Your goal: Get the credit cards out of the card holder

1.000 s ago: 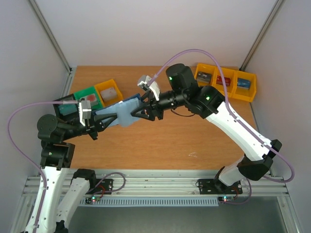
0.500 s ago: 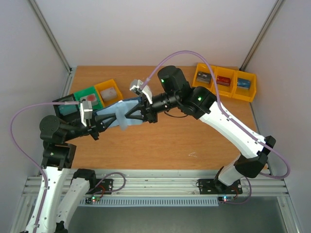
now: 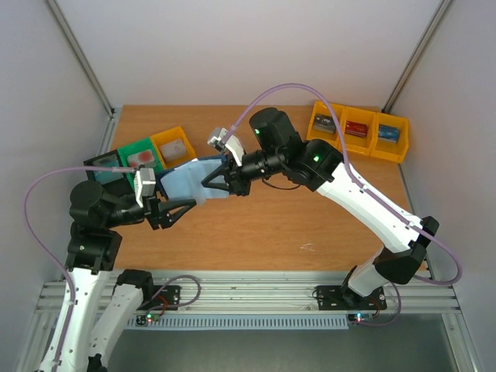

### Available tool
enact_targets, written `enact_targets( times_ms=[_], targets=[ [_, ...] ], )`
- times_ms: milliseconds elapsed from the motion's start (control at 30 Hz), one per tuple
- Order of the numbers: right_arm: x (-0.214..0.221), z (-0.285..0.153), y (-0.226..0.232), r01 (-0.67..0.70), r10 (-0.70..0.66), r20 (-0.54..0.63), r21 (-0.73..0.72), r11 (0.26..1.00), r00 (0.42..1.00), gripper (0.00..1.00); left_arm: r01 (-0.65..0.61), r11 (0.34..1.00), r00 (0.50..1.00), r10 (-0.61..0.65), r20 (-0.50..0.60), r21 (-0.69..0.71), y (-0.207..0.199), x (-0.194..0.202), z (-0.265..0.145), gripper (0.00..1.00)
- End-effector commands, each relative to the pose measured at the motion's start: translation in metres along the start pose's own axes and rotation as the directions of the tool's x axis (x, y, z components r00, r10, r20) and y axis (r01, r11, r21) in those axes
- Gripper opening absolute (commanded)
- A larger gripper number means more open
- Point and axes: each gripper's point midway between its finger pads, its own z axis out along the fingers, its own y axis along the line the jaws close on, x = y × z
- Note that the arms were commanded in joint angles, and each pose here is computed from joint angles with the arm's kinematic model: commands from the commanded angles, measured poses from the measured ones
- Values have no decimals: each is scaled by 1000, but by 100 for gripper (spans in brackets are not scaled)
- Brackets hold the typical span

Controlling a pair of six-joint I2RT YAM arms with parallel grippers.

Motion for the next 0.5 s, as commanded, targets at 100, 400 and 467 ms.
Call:
enact_targets(
  times_ms=[100,400,467],
  targets=[
    [-15,-2,0,-11,9,37,38,999,999,1,8,998,1000,-9,-18,-67,20,6,11,62],
    [-13,-13,17,33,-31,53,-47,998,998,24,26,997,1000,-27,-10,-78,24,6,16,0],
    [-10,-20,9,11,-10,54,-26,1000,998,37,49,996,999,-49,3,-71,22,4,16,0]
  ],
)
